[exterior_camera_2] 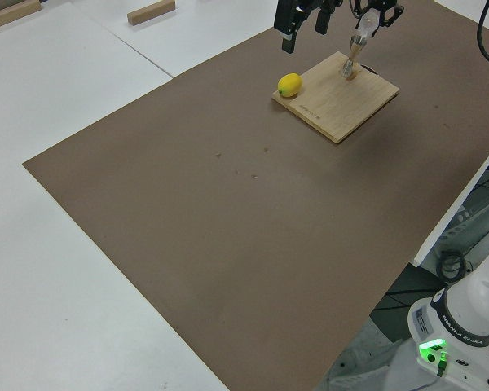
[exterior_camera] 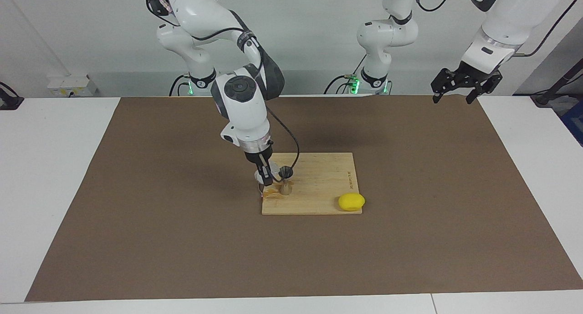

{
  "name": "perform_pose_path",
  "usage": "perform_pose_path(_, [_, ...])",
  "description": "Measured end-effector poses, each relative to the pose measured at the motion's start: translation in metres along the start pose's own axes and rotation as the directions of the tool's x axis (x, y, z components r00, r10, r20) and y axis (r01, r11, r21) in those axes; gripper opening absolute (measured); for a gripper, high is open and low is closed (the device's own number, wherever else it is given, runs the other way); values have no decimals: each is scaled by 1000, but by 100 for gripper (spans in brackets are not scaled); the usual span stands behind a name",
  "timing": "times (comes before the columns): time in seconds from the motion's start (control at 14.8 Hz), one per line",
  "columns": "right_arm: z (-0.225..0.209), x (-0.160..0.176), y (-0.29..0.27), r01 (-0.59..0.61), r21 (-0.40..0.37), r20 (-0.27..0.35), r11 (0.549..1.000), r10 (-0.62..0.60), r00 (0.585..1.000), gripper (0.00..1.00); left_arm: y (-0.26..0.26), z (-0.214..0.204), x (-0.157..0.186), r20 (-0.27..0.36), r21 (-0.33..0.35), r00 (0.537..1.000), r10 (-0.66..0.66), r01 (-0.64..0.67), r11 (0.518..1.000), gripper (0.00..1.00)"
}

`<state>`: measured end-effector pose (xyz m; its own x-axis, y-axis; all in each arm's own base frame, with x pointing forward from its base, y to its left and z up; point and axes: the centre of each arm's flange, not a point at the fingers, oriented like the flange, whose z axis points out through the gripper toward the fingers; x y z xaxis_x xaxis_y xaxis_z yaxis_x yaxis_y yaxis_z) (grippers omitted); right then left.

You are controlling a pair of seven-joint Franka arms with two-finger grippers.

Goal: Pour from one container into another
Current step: 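Tilt the glass cup over the metal cup with the right gripper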

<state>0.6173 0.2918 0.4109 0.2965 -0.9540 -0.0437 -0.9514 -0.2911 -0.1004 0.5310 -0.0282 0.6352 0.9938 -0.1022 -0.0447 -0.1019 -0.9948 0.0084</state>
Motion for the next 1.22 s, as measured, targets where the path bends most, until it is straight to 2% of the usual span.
perform_pose_path(0.2, [4,-14,0,43,1,-30,999,-43,999,51,0,0,0,0,0,1000,0,0,1000,100])
perform_pose_path(0.47, [3,-14,-1,70,10,-72,997,-69,995,51,0,0,0,0,0,1000,0,0,1000,100])
perform_pose_path(1.02, [-4,-25,-3,87,24,-72,996,-85,994,51,0,0,0,0,0,1000,0,0,1000,100])
perform_pose_path(1.22, [-8,-26,-5,110,35,-103,993,-106,989,51,0,0,0,0,0,1000,0,0,1000,100])
